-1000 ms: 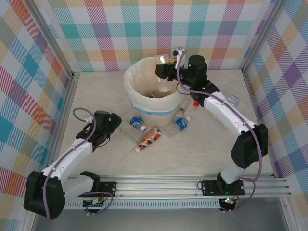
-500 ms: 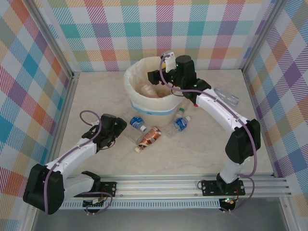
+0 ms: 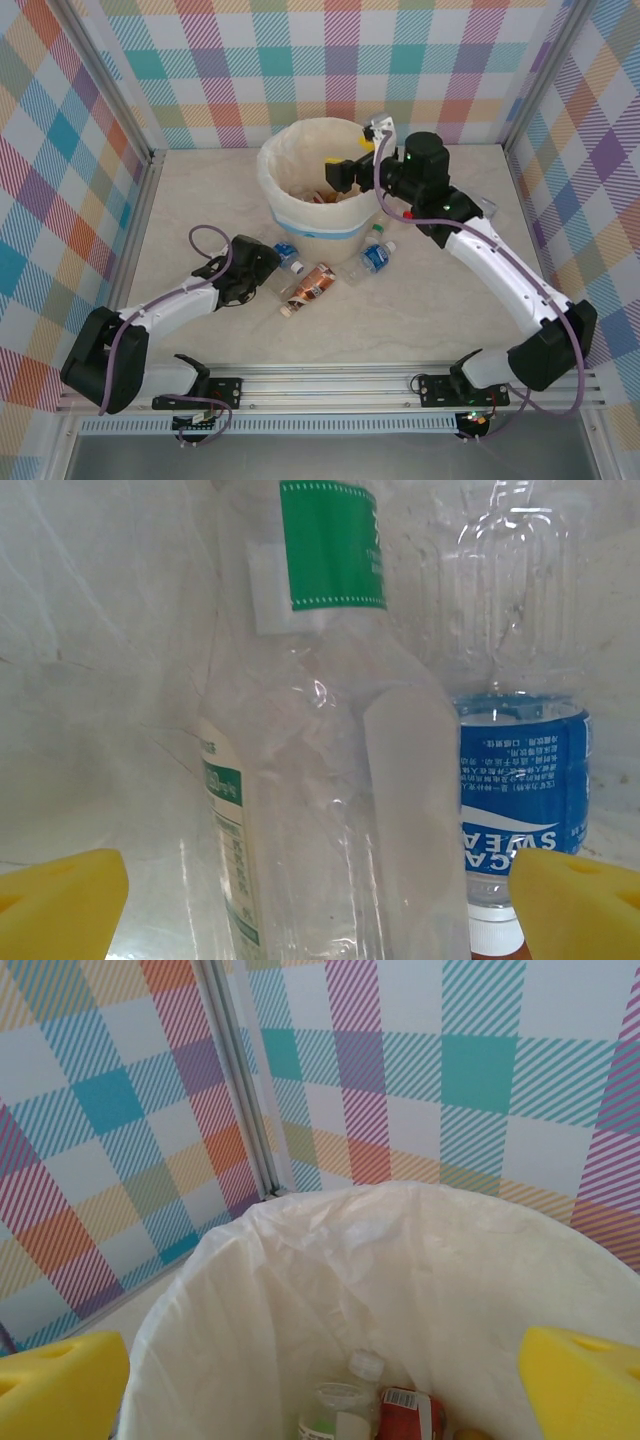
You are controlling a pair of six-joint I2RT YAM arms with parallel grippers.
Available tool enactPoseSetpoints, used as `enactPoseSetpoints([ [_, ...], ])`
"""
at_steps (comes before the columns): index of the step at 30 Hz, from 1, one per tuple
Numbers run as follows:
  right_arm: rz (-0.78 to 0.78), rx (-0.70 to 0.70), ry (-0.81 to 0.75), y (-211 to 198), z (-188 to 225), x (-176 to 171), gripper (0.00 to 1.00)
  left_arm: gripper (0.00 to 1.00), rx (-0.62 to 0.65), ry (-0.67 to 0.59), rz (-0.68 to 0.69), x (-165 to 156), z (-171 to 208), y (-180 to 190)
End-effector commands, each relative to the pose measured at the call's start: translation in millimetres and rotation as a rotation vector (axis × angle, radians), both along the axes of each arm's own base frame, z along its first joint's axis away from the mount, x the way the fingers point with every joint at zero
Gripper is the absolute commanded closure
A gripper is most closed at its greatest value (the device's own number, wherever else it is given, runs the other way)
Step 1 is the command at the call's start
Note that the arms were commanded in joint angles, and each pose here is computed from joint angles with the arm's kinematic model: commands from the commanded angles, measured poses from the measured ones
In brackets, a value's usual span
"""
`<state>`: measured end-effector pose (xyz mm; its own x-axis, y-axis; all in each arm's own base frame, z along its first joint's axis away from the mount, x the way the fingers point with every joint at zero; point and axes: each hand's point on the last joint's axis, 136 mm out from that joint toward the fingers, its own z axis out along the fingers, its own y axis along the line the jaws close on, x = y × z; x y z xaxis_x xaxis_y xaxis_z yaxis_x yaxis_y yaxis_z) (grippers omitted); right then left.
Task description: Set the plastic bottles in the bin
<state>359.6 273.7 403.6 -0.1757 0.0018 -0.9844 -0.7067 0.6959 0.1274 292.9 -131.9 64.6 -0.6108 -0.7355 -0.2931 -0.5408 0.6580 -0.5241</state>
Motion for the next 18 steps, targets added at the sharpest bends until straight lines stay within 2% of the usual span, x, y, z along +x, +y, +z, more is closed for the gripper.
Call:
enactPoseSetpoints([
  [1,0.017,0.025,-0.061,-9,16,-19,0.00,0.03,0.012,-0.006,0.025,5,5,-1],
  [11,0.078,0.004,-0.112,-37,-9,-83,0.00,0.12,0.054,0.026,-0.043,6,-3,-5],
  [18,-0.003,0.027,-0.097,-60,-33,-95,0.00,0.18,0.074,0.051,-0.057,6,-11,-4],
])
